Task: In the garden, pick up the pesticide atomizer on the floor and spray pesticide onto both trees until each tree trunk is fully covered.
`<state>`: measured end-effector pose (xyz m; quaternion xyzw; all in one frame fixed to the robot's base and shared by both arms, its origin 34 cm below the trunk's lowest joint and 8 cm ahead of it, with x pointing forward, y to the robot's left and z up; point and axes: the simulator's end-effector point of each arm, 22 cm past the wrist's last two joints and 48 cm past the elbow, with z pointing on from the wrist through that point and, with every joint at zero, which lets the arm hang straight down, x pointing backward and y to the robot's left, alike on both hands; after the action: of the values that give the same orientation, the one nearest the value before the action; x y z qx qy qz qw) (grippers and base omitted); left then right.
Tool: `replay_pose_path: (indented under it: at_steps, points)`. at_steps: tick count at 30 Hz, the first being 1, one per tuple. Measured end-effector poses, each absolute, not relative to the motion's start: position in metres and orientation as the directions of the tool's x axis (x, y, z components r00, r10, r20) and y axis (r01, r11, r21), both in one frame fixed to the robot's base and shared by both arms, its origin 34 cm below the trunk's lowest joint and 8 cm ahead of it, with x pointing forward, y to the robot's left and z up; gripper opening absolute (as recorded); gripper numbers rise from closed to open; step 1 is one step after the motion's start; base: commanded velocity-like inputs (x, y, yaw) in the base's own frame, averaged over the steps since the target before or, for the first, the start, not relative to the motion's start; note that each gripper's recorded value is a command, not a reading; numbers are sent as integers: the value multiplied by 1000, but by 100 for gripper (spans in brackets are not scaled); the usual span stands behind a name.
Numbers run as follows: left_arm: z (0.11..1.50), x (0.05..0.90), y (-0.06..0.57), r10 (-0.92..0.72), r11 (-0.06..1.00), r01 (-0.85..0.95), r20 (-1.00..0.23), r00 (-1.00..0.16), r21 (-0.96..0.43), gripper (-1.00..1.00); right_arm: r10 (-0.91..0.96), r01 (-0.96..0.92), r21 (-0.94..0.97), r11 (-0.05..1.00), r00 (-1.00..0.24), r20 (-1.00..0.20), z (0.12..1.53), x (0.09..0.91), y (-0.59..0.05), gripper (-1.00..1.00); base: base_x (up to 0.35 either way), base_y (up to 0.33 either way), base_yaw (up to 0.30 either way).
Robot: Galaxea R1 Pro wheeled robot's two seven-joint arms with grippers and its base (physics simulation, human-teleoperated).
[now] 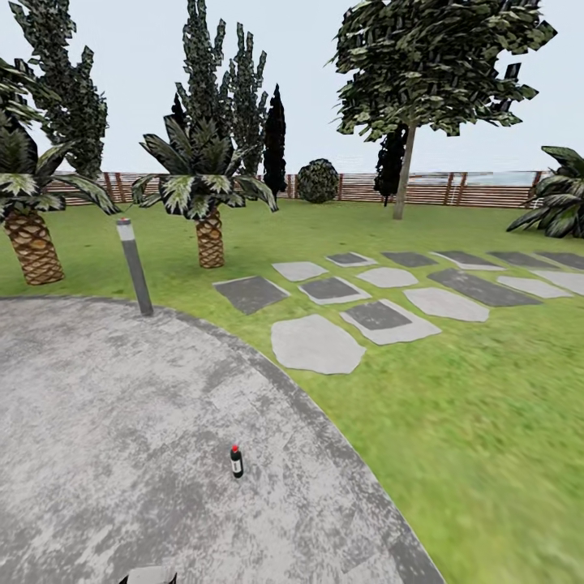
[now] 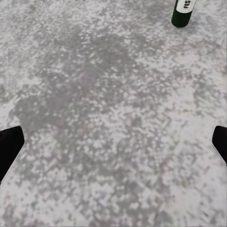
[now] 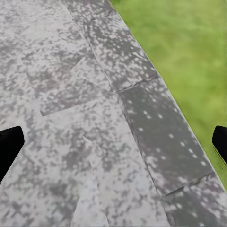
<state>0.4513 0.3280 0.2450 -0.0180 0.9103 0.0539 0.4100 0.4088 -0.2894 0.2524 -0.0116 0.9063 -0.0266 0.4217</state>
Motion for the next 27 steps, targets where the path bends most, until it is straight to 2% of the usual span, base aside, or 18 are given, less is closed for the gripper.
replay_pose_path:
  at_steps: [9, 27]
  points:
    - [245, 451, 328, 11, 994, -78, -748, -664, 83, 100, -45, 0, -59, 998, -643, -764, 253, 409, -290, 100, 337, 8, 0]
    - [244, 450, 328, 11, 994, -77, -747, -665, 84, 100, -45, 1, -59, 998, -643, -764, 253, 409, -290, 100, 338, 68, 0]
